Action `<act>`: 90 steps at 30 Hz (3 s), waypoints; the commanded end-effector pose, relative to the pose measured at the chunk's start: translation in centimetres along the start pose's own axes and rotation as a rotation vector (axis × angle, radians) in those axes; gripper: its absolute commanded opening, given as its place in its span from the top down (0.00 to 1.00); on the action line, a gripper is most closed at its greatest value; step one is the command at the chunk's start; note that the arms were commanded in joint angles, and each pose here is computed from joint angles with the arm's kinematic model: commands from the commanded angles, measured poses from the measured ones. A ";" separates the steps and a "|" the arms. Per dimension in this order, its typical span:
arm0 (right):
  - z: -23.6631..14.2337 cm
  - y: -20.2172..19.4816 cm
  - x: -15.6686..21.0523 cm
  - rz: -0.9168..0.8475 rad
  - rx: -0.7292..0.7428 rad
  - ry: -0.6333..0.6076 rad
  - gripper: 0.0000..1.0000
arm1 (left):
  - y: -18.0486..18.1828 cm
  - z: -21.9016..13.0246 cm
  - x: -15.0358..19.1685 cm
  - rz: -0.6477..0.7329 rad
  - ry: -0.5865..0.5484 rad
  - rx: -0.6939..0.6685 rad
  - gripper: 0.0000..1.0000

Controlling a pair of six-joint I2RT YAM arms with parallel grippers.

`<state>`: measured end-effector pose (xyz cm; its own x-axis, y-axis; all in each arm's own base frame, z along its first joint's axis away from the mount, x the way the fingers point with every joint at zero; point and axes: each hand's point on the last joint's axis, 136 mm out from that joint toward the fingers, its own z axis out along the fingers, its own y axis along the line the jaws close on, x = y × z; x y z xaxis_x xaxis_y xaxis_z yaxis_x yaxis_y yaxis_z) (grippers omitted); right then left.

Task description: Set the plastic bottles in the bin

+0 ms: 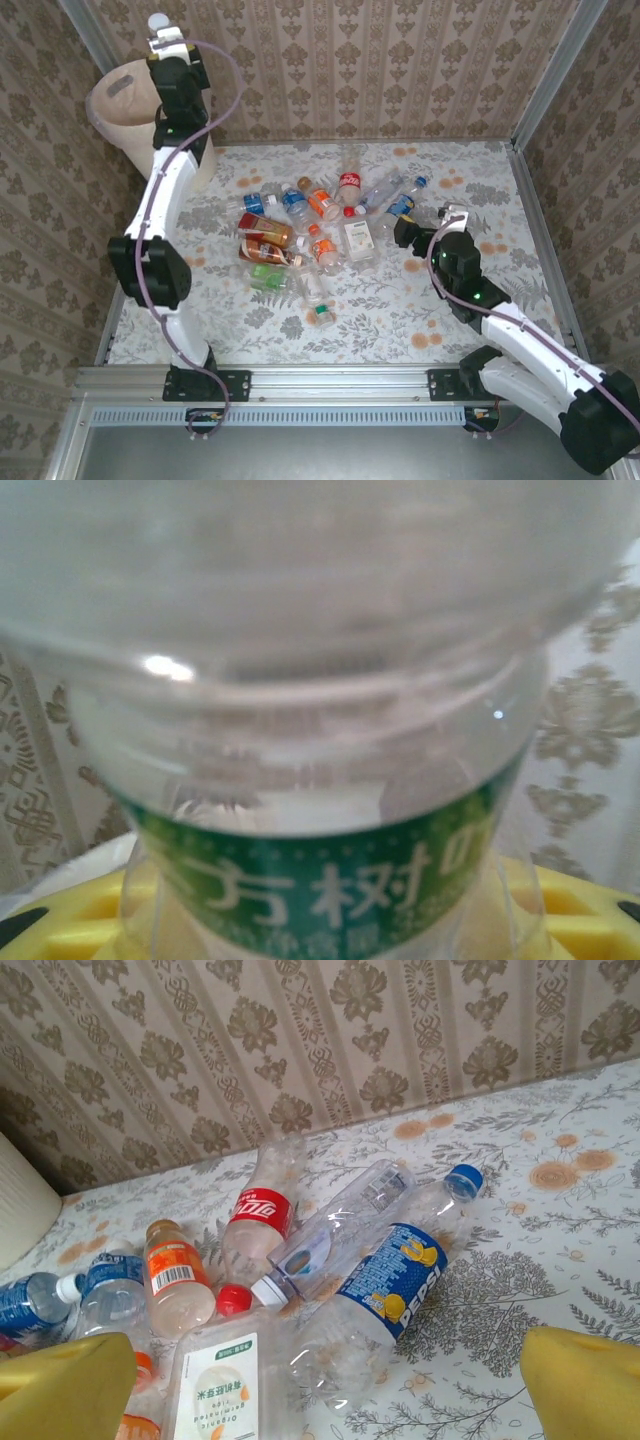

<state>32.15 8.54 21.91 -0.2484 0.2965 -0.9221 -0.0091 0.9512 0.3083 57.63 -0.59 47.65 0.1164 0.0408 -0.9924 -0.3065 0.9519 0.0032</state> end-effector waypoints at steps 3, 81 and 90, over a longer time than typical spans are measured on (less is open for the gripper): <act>-0.8 -2.0 0.7 0.034 0.061 0.009 0.00 | 2.9 3.2 2.8 0.080 0.127 -0.084 0.44; 2.6 -3.8 6.9 0.218 0.130 0.441 0.00 | -1.8 -6.2 3.3 -0.496 0.551 0.558 0.00; 6.0 -2.0 8.3 0.349 0.092 0.508 0.07 | -4.3 -13.4 0.6 -0.655 0.508 0.792 0.00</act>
<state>34.62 8.13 11.16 -0.6653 0.4776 -0.5739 0.2457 0.8659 0.4357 47.63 -6.56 44.60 -0.3982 -0.4660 -0.7901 0.2828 0.7570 -0.5890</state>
